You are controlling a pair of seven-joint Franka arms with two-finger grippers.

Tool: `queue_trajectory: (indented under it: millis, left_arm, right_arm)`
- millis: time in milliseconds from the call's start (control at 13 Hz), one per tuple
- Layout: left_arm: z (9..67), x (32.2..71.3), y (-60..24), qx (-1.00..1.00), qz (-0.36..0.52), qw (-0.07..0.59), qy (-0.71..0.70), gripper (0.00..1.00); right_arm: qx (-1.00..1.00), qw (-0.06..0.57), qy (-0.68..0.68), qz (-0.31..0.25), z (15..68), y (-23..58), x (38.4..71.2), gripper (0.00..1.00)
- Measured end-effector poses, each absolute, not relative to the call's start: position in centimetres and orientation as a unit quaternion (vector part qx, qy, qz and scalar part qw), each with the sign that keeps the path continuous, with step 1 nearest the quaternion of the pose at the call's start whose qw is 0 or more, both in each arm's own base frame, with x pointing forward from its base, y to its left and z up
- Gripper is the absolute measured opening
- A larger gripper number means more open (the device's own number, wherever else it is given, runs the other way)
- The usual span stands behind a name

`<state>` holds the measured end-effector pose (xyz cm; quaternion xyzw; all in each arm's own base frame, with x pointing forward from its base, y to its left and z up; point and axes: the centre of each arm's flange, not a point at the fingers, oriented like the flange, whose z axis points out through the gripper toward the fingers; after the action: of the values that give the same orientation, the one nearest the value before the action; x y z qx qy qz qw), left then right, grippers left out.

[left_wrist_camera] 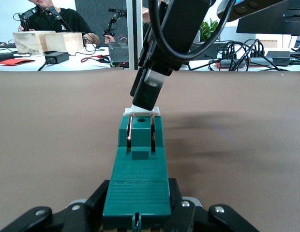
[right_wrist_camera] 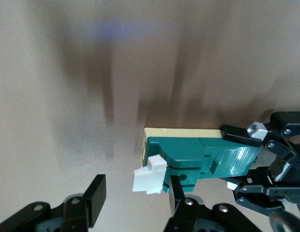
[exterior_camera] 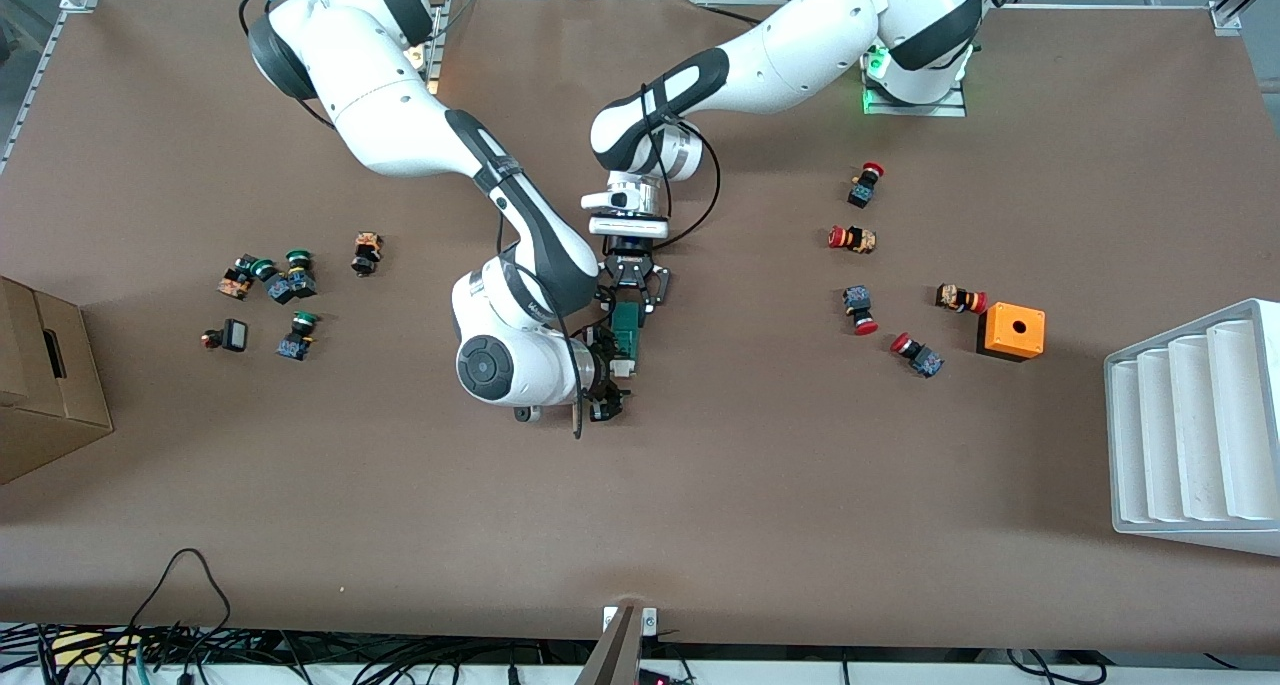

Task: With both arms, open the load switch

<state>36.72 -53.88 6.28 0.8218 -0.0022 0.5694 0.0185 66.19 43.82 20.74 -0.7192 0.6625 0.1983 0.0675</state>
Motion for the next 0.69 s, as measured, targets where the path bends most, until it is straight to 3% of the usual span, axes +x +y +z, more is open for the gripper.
queue_trajectory:
  millis: [460, 690]
  left_arm:
    - [6.28, 36.72, -53.88, 0.822, 0.569, 0.019, -0.002, 0.51]
    - [6.27, 36.72, -53.88, 0.822, 0.570, 0.019, -0.002, 0.51]
  right_arm:
    - [-0.720, 0.064, 0.662, 0.200, 20.52, 44.52, 65.66, 0.43]
    - [-0.719, 0.061, 0.662, 0.200, 20.49, 44.48, 65.63, 0.41]
